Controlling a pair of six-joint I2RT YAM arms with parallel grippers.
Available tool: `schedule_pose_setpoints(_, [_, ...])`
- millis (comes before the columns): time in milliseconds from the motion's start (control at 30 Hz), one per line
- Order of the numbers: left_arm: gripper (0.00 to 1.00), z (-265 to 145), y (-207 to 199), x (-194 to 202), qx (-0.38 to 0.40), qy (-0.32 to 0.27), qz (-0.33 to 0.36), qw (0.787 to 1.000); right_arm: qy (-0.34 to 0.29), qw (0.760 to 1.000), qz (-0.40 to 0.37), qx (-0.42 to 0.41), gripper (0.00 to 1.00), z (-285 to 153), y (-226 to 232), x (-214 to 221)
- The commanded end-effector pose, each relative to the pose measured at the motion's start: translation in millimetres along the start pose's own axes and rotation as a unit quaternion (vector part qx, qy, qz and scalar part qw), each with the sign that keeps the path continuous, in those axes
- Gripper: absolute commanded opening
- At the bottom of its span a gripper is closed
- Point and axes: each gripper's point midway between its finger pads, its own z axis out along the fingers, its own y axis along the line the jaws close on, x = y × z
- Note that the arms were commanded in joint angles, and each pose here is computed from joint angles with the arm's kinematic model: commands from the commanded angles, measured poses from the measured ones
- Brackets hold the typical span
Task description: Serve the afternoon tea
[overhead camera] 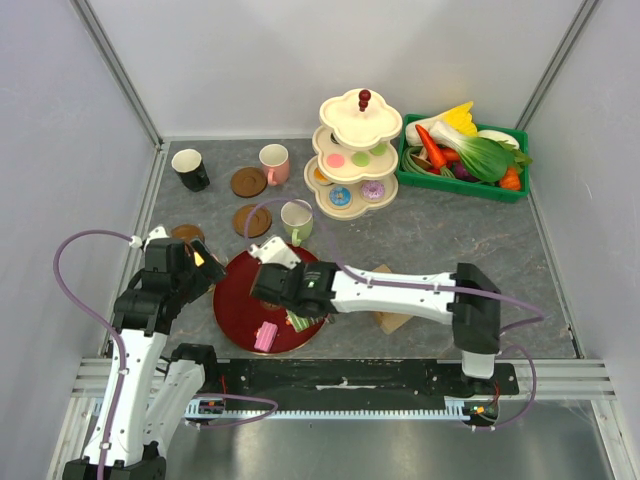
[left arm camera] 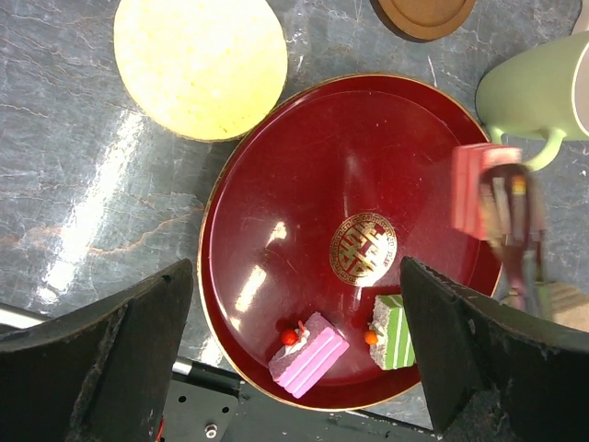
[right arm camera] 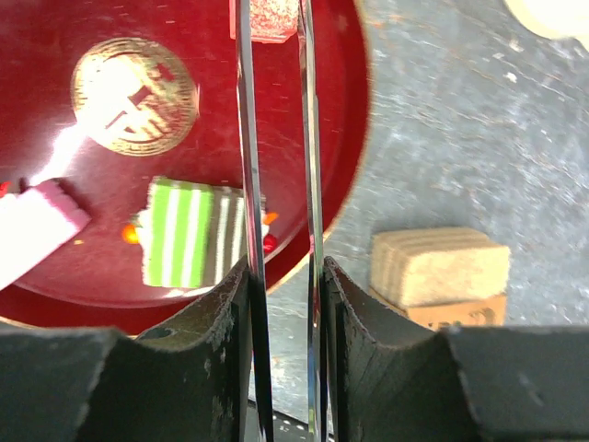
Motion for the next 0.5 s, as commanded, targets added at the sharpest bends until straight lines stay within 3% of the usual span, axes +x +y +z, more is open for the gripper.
schedule_pose_setpoints(0, [0.99, -5, -7, -4, 0.014, -0.005, -0.004, 1.000, -0.038, 0.996, 0.070, 0.030, 0.37, -25, -45, -12])
schedule_pose_setpoints(267, [0.99, -7, -23, -6, 0.064, -0.004, 0.026, 0.998, -0.106, 0.985, 0.127, 0.039, 0.37, -75, -123, -54])
schedule_pose_setpoints(467, [0.99, -27, -52, -39, 0.115, -0.047, 0.044, 0.991, -0.178, 0.971, 0.152, 0.046, 0.36, -113, -199, -106])
